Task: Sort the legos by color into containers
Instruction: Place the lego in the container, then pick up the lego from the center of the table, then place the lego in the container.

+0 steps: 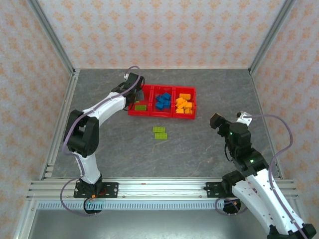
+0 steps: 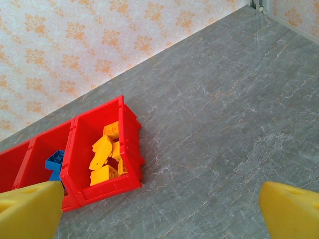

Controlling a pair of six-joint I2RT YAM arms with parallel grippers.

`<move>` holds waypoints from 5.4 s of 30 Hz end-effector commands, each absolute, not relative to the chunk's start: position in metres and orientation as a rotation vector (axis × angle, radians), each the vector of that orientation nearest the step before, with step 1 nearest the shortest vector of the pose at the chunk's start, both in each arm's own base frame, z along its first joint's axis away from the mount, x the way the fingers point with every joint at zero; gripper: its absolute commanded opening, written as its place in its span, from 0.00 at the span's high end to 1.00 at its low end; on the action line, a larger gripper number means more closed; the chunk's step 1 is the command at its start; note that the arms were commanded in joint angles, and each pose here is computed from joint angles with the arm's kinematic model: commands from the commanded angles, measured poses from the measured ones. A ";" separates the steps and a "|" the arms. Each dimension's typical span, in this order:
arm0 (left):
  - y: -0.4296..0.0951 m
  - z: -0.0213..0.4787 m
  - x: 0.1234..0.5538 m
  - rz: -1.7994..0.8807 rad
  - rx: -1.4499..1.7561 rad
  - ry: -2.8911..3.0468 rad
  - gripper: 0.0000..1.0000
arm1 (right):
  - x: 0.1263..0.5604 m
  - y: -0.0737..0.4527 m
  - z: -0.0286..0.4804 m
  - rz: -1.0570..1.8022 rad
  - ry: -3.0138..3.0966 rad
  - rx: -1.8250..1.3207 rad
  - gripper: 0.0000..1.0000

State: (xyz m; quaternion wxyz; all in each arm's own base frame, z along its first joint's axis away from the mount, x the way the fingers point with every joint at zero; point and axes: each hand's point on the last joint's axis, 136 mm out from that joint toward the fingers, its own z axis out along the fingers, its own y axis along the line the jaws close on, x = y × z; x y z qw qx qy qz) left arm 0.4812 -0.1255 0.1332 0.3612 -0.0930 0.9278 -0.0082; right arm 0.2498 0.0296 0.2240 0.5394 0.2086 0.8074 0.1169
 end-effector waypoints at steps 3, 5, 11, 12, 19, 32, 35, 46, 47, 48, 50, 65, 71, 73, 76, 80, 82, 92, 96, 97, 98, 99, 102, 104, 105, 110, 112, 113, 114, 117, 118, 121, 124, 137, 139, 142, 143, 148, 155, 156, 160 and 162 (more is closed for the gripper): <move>-0.132 0.136 0.502 -0.040 -0.206 2.381 0.71 | 0.252 0.028 0.219 0.252 1.927 0.494 0.00; -0.133 0.129 0.508 -0.033 -0.204 2.389 0.68 | 0.253 0.029 0.218 0.250 1.935 0.492 0.00; -0.127 0.118 0.525 0.035 -0.195 2.398 0.64 | 0.253 0.028 0.217 0.244 1.941 0.495 0.00; -0.124 0.114 0.527 0.050 -0.197 2.405 0.64 | 0.253 0.028 0.217 0.243 1.940 0.496 0.00; -0.123 0.098 0.530 0.038 -0.191 2.436 0.61 | 0.253 0.027 0.217 0.240 1.938 0.502 0.00; -0.133 0.162 0.519 -0.089 -0.144 2.343 0.27 | 0.252 0.027 0.217 0.243 1.937 0.505 0.00; -0.140 0.184 0.505 -0.154 -0.125 2.318 0.15 | 0.253 0.027 0.216 0.242 1.938 0.502 0.00; -0.194 0.178 0.419 -0.166 0.159 2.370 0.01 | 0.254 0.029 0.214 0.241 1.951 0.497 0.00; -0.195 0.172 0.411 -0.161 0.192 2.384 0.01 | 0.253 0.028 0.215 0.242 1.947 0.498 0.00; -0.196 0.164 0.405 -0.153 0.217 2.396 0.01 | 0.253 0.029 0.216 0.244 1.946 0.497 0.00; -0.196 0.150 0.394 -0.155 0.241 2.431 0.01 | 0.253 0.029 0.216 0.245 1.946 0.495 0.00; -0.239 0.085 0.327 -0.245 0.086 2.618 0.01 | 0.253 0.029 0.216 0.245 1.951 0.496 0.00; -0.250 0.069 0.331 -0.182 0.084 2.662 0.01 | 0.253 0.030 0.216 0.252 1.945 0.490 0.00; -0.254 0.066 0.334 -0.174 0.091 2.675 0.00 | 0.254 0.031 0.215 0.251 1.949 0.486 0.00; -0.257 0.064 0.341 -0.140 0.113 2.679 0.01 | 0.254 0.034 0.215 0.265 1.958 0.470 0.00; -0.256 0.059 0.345 -0.076 0.120 2.697 0.01 | 0.255 0.036 0.216 0.273 1.958 0.458 0.00; -0.258 0.056 0.345 -0.083 0.121 2.709 0.02 | 0.254 0.035 0.216 0.272 1.960 0.461 0.00; -0.253 0.031 0.336 -0.037 0.127 2.768 0.15 | 0.252 0.036 0.220 0.293 1.941 0.465 0.00; -0.254 0.023 0.333 -0.041 0.126 2.789 0.17 | 0.252 0.035 0.220 0.294 1.939 0.469 0.00; -0.255 0.022 0.333 -0.047 0.130 2.788 0.17 | 0.251 0.036 0.221 0.297 1.939 0.467 0.00; -0.256 0.021 0.333 -0.050 0.132 2.788 0.17 | 0.251 0.036 0.221 0.298 1.937 0.467 0.00; -0.256 0.020 0.332 -0.051 0.132 2.792 0.17 | 0.251 0.036 0.222 0.300 1.932 0.467 0.00; -0.262 0.016 0.331 -0.081 0.144 2.805 0.19 | 0.251 0.035 0.221 0.298 1.936 0.468 0.00; -0.264 0.015 0.331 -0.092 0.144 2.805 0.22 | 0.251 0.034 0.222 0.295 1.929 0.471 0.00; -0.264 0.014 0.331 -0.085 0.143 2.806 0.24 | 0.251 0.034 0.222 0.294 1.930 0.471 0.00; -0.262 0.014 0.333 -0.063 0.143 2.800 0.34 | 0.251 0.034 0.221 0.291 1.930 0.475 0.00; -0.262 0.013 0.332 -0.068 0.149 2.802 0.40 | 0.251 0.034 0.221 0.292 1.933 0.475 0.00; -0.262 0.012 0.332 -0.068 0.155 2.803 0.41 | 0.251 0.034 0.221 0.293 1.934 0.474 0.00; -0.262 0.012 0.332 -0.065 0.156 2.801 0.42 | 0.251 0.033 0.222 0.291 1.928 0.478 0.00; -0.261 0.017 0.333 -0.065 0.148 2.787 0.46 | 0.251 0.033 0.220 0.286 1.935 0.479 0.00; -0.261 0.020 0.334 -0.072 0.145 2.775 0.48 | 0.251 0.033 0.221 0.286 1.936 0.479 0.00; -0.258 0.034 0.339 -0.073 0.124 2.730 0.52 | 0.252 0.033 0.220 0.282 1.934 0.481 0.00; -0.259 0.054 0.343 -0.098 0.127 2.685 0.52 | 0.251 0.031 0.220 0.276 1.934 0.490 0.00; -0.209 0.129 0.397 -0.074 0.009 2.537 0.57 | 0.251 0.029 0.221 0.270 1.923 0.501 0.00; -0.197 0.138 0.411 -0.061 -0.013 2.519 0.57 | 0.251 0.030 0.220 0.271 1.932 0.497 0.00; -0.184 0.149 0.433 -0.043 -0.031 2.491 0.57 | 0.250 0.029 0.221 0.267 1.926 0.498 0.00; -0.179 0.152 0.442 -0.033 -0.037 2.486 0.57 | 0.250 0.029 0.221 0.268 1.926 0.498 0.00; -0.163 0.138 0.478 0.023 -0.073 2.496 0.58 | 0.249 0.027 0.222 0.262 1.926 0.507 0.00; -0.156 0.120 0.512 -0.096 -0.148 2.513 0.59 | 0.249 0.026 0.222 0.255 1.927 0.508 0.00; -0.158 0.117 0.514 -0.118 -0.145 2.520 0.58 | 0.250 0.026 0.221 0.252 1.930 0.507 0.00; -0.163 0.106 0.518 -0.137 -0.126 2.547 0.57 | 0.251 0.026 0.219 0.243 1.934 0.508 0.00; -0.162 0.100 0.518 -0.133 -0.125 2.560 0.56 | 0.251 0.027 0.218 0.242 1.939 0.506 0.00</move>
